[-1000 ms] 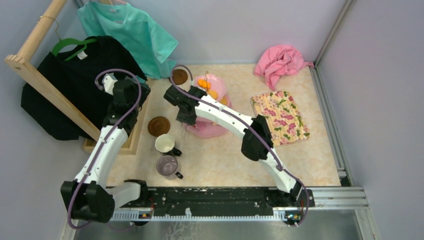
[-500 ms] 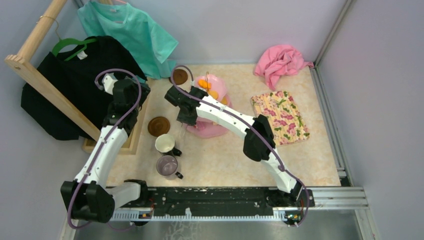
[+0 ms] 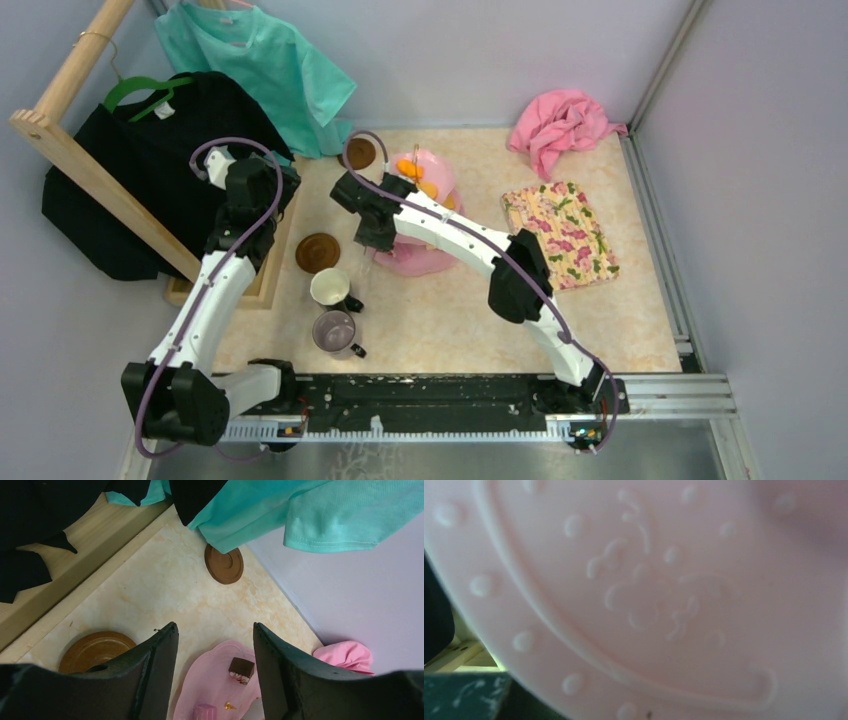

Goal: Serve the afternoon tea
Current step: Place the desert on the desert table.

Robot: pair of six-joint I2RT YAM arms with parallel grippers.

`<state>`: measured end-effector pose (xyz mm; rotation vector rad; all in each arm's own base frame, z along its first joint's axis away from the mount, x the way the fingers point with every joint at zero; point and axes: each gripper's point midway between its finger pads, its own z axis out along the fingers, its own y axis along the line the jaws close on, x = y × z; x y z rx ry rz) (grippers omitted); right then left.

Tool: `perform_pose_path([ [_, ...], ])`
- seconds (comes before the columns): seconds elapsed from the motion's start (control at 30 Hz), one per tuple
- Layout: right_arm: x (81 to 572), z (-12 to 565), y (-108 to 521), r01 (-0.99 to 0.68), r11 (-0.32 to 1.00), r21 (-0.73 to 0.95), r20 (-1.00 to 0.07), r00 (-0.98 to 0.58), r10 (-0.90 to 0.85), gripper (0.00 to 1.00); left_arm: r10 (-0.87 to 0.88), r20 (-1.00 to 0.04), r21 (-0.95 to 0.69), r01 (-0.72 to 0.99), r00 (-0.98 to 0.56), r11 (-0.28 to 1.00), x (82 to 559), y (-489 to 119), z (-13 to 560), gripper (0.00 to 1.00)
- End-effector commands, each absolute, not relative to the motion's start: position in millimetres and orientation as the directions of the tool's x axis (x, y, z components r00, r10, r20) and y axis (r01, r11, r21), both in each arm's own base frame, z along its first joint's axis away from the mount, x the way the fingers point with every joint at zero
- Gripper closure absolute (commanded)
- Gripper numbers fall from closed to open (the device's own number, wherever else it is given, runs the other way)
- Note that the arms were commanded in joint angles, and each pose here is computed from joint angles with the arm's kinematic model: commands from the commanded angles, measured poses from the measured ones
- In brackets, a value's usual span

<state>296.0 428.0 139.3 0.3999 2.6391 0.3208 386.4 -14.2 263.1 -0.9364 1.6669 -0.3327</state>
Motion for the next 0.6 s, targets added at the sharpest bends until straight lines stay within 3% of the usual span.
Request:
perform_pose_path([
  [0.0, 302.5, 174.8, 417.8, 0.230, 0.909, 0.347, -0.421, -0.828, 0.370, 0.68, -0.717, -0.697, -0.662, -0.375, -0.010, 0.649, 385.4, -10.6, 281.4, 0.38],
  [0.57, 300.8, 180.8, 416.3, 0.220, 0.907, 0.359, -0.426, -0.826, 0.369, 0.66, -0.718, -0.696, -0.665, -0.368, -0.009, 0.650, 385.2, -11.4, 285.5, 0.39],
])
